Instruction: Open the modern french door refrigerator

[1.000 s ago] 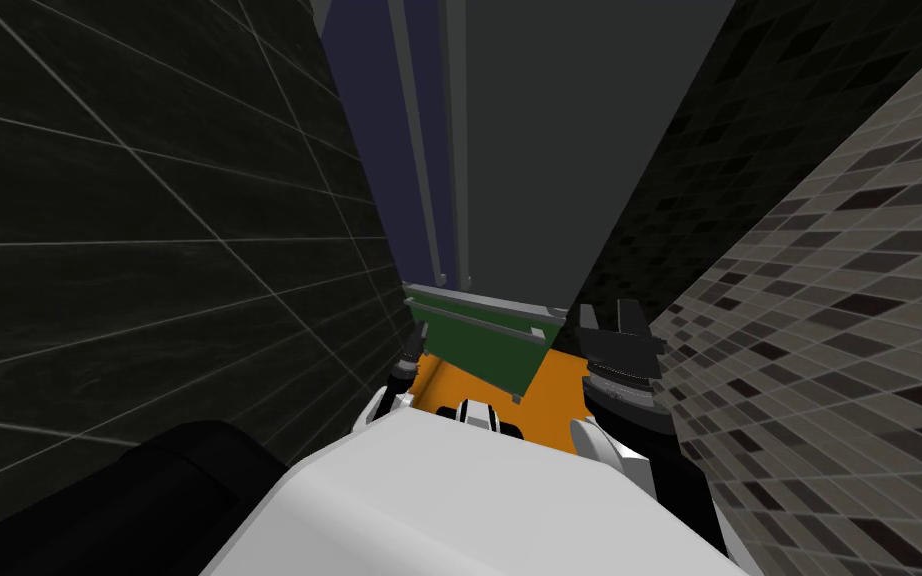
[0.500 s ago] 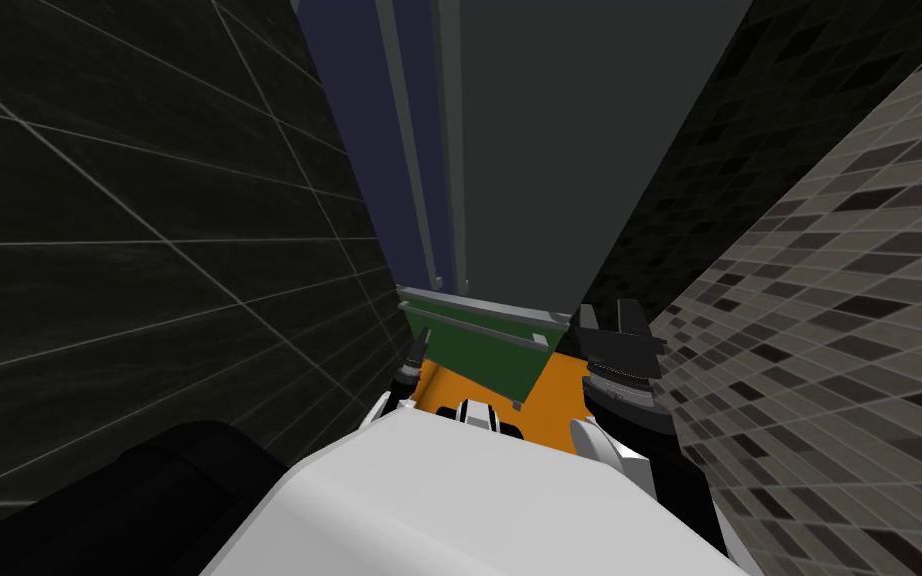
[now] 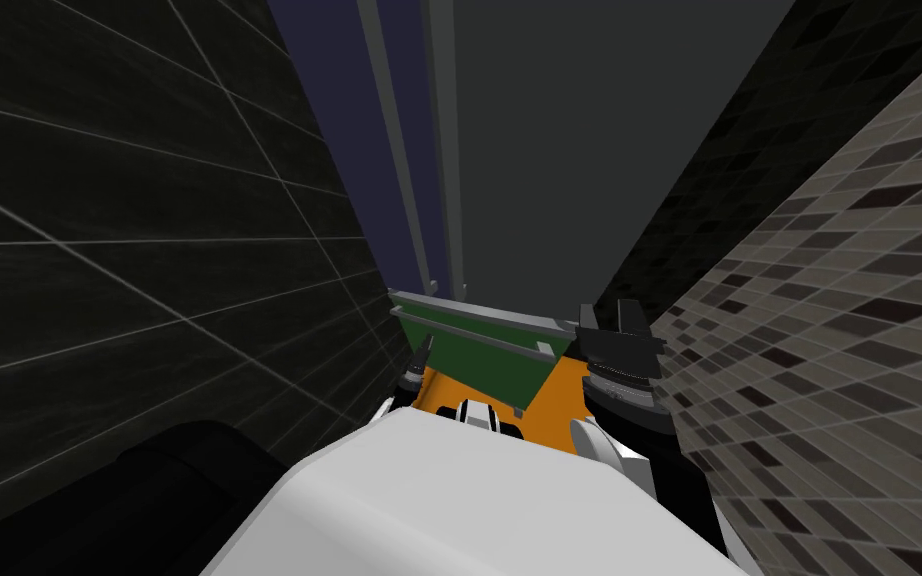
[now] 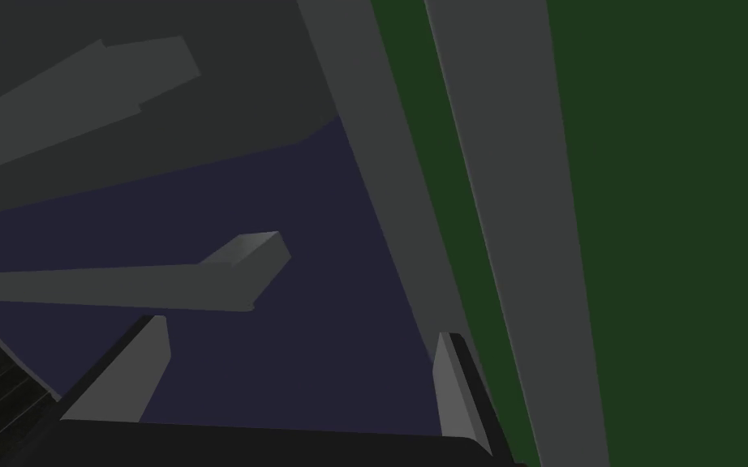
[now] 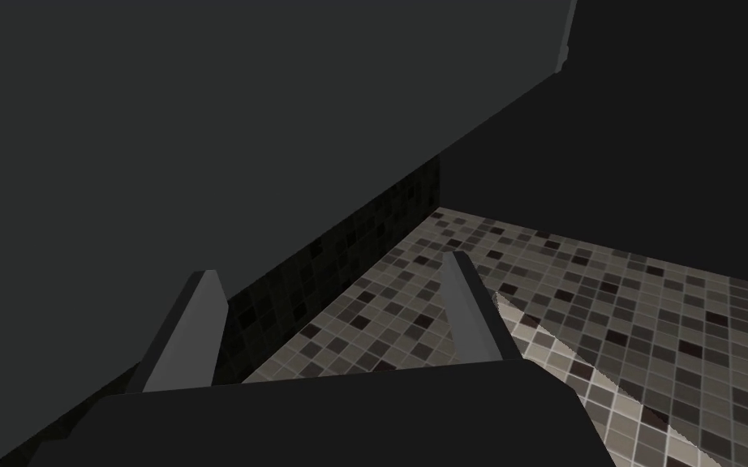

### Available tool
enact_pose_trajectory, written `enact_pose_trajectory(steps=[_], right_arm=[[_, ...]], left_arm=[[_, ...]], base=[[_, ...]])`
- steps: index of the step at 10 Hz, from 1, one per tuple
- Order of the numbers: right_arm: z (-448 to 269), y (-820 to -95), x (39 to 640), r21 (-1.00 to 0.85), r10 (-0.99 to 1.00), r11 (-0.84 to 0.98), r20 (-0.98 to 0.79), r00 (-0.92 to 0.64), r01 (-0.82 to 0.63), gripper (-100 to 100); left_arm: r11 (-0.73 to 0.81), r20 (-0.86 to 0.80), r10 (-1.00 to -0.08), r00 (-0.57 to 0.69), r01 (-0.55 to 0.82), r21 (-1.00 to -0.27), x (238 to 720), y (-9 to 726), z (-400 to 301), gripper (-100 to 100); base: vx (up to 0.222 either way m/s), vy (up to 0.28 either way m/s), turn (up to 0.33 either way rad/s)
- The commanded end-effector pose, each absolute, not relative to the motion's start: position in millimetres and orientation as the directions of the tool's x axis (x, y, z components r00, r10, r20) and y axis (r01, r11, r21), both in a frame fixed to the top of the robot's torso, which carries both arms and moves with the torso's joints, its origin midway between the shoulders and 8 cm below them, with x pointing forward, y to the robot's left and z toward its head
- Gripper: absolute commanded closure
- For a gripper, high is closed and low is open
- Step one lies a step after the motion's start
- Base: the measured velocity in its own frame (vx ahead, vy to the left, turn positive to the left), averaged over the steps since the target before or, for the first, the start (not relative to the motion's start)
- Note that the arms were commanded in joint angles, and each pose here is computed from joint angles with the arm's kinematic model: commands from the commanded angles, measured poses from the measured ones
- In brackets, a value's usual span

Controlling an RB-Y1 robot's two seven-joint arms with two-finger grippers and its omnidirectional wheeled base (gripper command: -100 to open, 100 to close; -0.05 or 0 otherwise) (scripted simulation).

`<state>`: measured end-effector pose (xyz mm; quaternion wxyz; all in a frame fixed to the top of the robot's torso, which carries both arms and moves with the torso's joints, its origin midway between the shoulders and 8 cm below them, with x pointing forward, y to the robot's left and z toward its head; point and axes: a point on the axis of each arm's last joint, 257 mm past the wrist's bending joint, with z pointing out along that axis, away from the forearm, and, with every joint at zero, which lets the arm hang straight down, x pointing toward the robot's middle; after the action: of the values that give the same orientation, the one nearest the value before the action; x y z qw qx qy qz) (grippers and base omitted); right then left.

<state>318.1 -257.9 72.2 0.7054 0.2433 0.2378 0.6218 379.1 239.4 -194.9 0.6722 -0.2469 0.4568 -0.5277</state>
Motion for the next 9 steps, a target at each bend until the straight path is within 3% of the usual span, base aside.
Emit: enact_pose_trajectory(steps=[1,9], right_arm=[[72.2,-257.9,318.1,0.639,0.993,0.108,-0.033,0.114,-0.762,0],[72.2,-257.9,318.1,0.639,0.993,0.108,-0.033,0.114,-0.762,0]], left_arm=[[0.322,-0.358,-0.934,0.01,0.461,-0.827,378.4,233.1,-217.1,-100],[0.299,-0.336,-0.942,-0.022,0.405,-0.864,369.9,208.1,-265.5,-100]], base=[[0.101,0.023,-0.051],[0.084,0.021,-0.046]])
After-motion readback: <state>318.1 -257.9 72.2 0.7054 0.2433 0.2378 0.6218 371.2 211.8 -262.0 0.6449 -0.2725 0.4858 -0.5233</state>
